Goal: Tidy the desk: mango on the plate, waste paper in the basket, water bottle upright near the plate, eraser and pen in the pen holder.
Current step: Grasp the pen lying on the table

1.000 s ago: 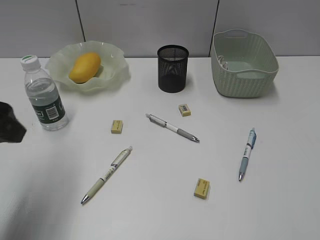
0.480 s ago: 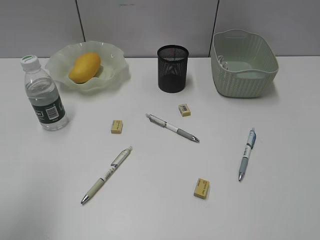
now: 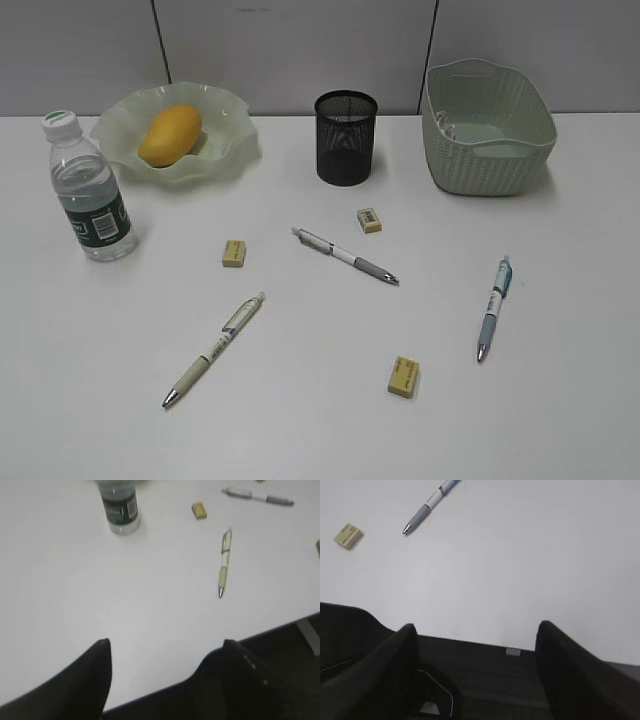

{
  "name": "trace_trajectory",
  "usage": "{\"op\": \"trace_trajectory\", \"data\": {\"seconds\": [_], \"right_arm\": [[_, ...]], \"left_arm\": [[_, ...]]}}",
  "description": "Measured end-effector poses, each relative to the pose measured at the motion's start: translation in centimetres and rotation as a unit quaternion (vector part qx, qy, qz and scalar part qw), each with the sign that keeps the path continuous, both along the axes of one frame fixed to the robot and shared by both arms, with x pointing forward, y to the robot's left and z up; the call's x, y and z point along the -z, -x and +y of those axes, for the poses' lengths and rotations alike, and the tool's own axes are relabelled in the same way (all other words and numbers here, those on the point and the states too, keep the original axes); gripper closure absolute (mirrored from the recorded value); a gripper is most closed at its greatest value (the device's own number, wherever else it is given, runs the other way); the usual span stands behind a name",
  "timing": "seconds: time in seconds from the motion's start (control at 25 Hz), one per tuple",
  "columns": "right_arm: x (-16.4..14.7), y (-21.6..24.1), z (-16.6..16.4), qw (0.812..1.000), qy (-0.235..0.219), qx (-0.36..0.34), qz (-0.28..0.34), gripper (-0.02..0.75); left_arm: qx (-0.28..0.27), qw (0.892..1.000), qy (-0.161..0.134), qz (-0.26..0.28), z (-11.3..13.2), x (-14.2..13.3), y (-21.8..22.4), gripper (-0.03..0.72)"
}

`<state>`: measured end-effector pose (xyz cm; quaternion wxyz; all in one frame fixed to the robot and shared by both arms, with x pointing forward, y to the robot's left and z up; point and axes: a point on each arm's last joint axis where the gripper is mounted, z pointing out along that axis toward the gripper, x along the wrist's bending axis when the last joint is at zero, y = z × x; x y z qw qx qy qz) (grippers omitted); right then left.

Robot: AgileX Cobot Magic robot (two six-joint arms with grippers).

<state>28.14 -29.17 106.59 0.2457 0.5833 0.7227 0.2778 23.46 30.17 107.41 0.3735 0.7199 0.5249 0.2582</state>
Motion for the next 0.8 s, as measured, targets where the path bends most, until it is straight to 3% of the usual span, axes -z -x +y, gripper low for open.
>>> {"op": "trace_trajectory", "data": {"seconds": [0.16, 0.36, 0.56, 0.8], "right_arm": [[-1.6, -3.0, 0.6, 0.996, -0.016, 0.036, 0.074, 0.177], [-1.5, -8.9, 1.9, 0.981, -0.029, 0.069, 0.177, 0.177], [-1.0, -14.5, 3.0, 0.973, -0.049, 0.103, 0.199, 0.178], [2.4, -21.0, 4.3, 0.966, -0.064, 0.133, 0.21, 0.179]], "left_arm": [[0.0, 0.998, 0.021, -0.062, 0.6, 0.1, 1.9, 0.174], [0.001, 0.998, 0.023, -0.061, 0.4, 1.2, 1.3, 0.174], [0.002, 0.996, 0.031, -0.079, 0.1, 1.6, 0.6, 0.174], [0.002, 0.996, 0.032, -0.081, 0.1, 1.6, 0.5, 0.176]]}}
